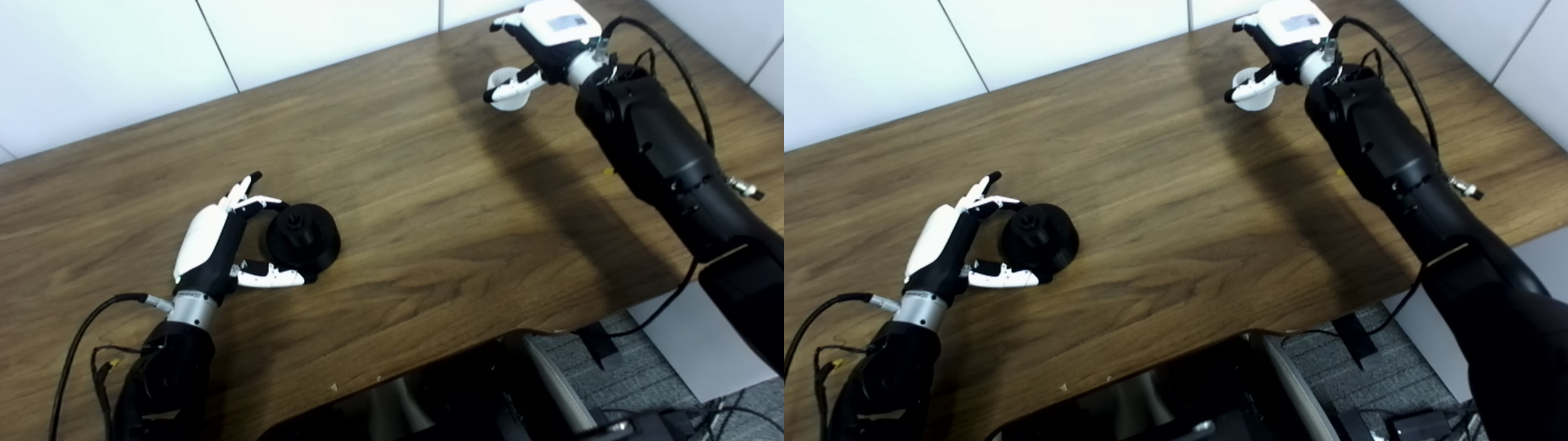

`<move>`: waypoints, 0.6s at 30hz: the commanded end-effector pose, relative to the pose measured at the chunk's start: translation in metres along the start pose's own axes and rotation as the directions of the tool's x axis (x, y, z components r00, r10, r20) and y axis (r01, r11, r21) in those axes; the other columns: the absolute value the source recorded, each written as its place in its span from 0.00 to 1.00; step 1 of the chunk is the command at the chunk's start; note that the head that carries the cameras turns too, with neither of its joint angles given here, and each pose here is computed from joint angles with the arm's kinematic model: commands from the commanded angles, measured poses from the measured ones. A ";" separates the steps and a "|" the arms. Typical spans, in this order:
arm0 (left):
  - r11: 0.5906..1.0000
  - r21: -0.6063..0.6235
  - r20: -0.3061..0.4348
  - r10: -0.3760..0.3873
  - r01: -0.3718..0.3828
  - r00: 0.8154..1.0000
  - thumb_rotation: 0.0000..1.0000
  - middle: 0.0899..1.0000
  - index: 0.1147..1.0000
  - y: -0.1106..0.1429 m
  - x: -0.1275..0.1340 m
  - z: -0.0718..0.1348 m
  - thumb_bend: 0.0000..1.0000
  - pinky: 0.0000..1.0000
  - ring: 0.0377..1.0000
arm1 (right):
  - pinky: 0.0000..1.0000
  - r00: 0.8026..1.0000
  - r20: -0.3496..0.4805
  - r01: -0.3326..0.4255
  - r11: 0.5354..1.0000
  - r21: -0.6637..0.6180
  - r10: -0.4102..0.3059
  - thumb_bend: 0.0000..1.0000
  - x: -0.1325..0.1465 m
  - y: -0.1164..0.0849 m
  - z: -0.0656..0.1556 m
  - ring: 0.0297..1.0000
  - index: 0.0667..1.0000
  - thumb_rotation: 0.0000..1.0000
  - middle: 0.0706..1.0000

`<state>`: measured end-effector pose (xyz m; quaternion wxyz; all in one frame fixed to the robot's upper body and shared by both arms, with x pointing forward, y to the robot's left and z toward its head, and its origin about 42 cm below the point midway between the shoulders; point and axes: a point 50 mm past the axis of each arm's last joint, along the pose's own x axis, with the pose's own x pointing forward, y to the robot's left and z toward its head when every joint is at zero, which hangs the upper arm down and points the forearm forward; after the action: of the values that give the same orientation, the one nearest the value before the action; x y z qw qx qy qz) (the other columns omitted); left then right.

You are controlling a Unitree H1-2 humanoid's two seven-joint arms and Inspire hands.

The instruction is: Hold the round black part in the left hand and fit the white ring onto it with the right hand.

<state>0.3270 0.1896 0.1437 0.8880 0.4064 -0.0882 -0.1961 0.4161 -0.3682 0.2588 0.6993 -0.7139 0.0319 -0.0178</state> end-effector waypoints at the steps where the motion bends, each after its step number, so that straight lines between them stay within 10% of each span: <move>1: 0.999 0.024 0.050 0.041 -0.042 0.998 0.27 1.00 0.57 0.015 0.004 0.007 1.00 1.00 1.00 | 0.96 0.997 -0.025 0.068 0.998 -0.018 -0.068 0.83 0.009 -0.029 -0.008 0.93 0.87 0.57 0.89; 18: 0.999 0.023 0.041 0.039 -0.040 0.998 0.28 1.00 0.57 0.016 0.006 0.007 1.00 1.00 1.00 | 0.99 0.996 -0.049 -0.069 0.996 0.053 0.071 0.81 0.021 -0.016 -0.014 0.87 0.89 0.47 0.90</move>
<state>0.3270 0.1898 0.1438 0.8877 0.4069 -0.0885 -0.1963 0.4243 -0.3810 0.2359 0.7167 -0.6899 0.1006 0.0173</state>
